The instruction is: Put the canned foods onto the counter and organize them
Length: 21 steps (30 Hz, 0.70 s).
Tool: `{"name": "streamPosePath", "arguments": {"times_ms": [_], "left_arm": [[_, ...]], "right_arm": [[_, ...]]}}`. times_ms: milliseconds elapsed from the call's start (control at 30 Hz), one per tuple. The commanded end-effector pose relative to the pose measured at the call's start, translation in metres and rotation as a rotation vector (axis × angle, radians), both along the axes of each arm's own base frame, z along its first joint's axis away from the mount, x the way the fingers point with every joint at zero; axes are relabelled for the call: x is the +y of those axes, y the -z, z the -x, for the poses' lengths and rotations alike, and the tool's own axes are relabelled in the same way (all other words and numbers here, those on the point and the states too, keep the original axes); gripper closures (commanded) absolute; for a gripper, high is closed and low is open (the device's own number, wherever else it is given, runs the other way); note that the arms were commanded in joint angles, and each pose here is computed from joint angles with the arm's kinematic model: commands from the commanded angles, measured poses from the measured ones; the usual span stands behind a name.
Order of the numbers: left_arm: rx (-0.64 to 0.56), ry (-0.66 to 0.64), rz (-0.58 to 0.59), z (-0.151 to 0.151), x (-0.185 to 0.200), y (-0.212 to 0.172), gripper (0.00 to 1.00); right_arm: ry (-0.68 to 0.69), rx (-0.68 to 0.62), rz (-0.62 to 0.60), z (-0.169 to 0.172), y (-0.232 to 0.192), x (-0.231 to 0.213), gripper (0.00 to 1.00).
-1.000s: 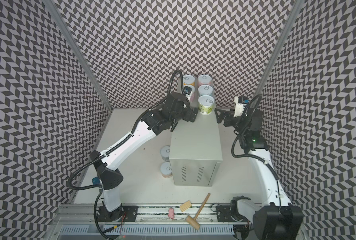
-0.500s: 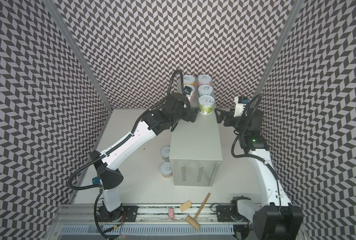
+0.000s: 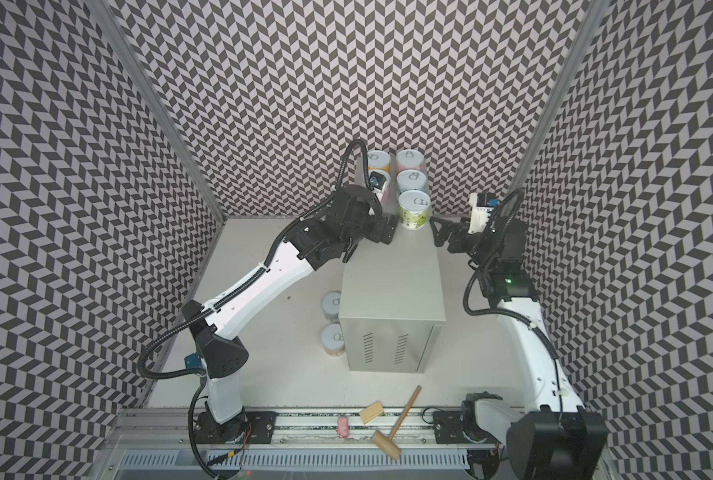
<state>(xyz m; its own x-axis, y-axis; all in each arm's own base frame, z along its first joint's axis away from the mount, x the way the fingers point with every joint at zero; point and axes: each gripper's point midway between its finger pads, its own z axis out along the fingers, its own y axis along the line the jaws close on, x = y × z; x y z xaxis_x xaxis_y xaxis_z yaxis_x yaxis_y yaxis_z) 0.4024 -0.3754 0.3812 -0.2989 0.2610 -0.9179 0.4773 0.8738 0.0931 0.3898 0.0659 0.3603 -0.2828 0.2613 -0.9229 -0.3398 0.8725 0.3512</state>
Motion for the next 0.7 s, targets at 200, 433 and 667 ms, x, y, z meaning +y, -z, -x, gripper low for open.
{"name": "streamPosePath", "arguments": {"times_ms": [200,433,667], "left_arm": [[0.001,-0.034,0.004,0.001,0.011,-0.005,0.00],[0.009,-0.029,0.001,0.001,0.011,-0.002,0.00],[0.009,-0.024,0.004,0.001,0.010,-0.002,0.00]], "right_arm": [[-0.052,-0.041,0.023,-0.002,-0.010,0.013,0.01],[-0.062,-0.049,0.027,0.000,-0.013,0.016,0.01],[-0.070,-0.051,0.031,0.001,-0.013,0.018,0.01]]}}
